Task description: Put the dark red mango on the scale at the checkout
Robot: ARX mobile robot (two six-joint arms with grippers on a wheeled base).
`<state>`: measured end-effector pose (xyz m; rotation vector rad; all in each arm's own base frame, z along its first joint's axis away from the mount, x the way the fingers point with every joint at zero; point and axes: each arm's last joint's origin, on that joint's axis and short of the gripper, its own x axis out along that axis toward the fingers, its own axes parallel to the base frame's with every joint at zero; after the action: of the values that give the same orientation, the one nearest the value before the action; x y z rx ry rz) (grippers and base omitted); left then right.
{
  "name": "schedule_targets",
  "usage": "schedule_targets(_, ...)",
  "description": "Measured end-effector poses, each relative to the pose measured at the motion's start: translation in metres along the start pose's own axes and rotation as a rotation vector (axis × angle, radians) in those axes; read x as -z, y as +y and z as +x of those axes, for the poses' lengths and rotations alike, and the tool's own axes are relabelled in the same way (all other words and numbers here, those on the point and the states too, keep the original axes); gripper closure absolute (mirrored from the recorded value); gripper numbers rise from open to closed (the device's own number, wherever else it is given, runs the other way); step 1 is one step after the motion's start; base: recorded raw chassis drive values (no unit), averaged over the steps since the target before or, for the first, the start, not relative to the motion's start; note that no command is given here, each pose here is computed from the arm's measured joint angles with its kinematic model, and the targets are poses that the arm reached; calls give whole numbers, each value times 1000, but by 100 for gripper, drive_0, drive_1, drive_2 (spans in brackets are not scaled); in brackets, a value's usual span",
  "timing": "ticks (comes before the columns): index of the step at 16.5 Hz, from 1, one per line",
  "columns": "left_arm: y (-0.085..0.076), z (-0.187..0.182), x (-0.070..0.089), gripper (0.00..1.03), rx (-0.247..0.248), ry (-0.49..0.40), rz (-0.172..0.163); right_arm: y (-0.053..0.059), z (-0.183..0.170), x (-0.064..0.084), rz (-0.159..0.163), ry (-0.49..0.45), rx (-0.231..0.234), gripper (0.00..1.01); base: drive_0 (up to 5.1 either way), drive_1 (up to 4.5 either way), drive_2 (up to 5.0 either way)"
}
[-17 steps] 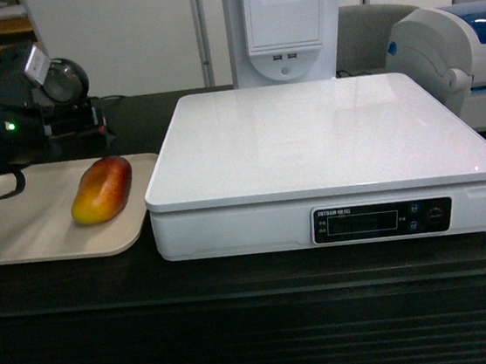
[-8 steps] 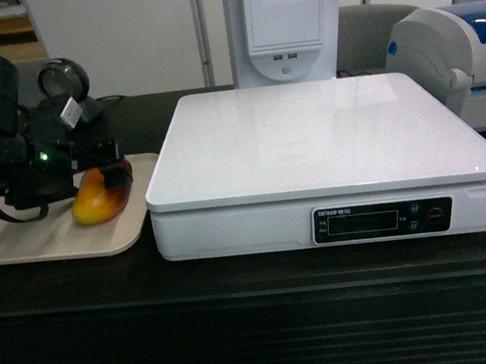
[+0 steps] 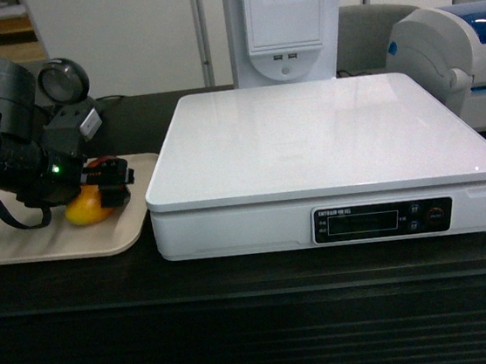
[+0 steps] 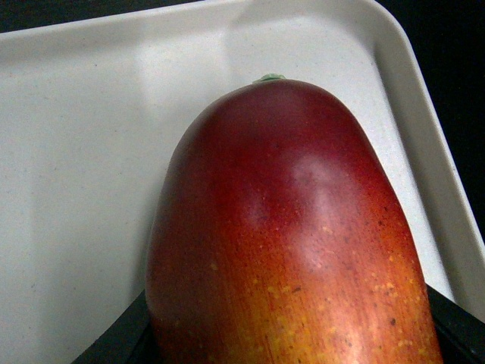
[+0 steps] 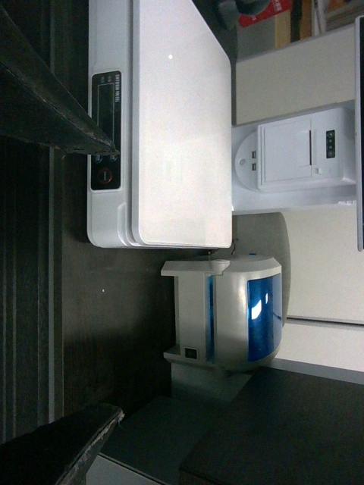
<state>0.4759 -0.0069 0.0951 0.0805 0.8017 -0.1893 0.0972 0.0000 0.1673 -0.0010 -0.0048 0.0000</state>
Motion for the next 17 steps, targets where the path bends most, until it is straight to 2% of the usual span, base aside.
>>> schedule_targets(1,0,0,0,39,0,-3,1,0,0,0,0,0,0,3,0,0,0)
schedule_targets(2,0,-1,0,40,-2,-10,2,0,0,0,0,0,0,3,0,0,0)
schedule_targets(6,-2,-25,3,41,-4,-50,3,0,0,0,0,0,0,3,0,0,0)
schedule_targets(8,-6,-56,-8,41,-11,-140,13,0,0,0,0,0,0,3,0,0,0)
schedule_targets(10,-20,-97,-24,41,-11,-258,30,0,0,0,0,0,0,3,0,0,0)
schedule_targets(12,-45,-131,-34,41,32,-347,43,0,0,0,0,0,0,3,0,0,0)
schedule_targets(14,-79,-147,-43,41,112,-404,50,0,0,0,0,0,0,3,0,0,0)
schedule_targets(15,-112,-143,-46,41,158,-390,55,0,0,0,0,0,0,3,0,0,0)
schedule_targets(16,-136,-133,-51,41,207,-377,54,0,0,0,0,0,0,3,0,0,0)
schedule_targets(17,-151,-127,-54,41,235,-363,53,0,0,0,0,0,0,3,0,0,0)
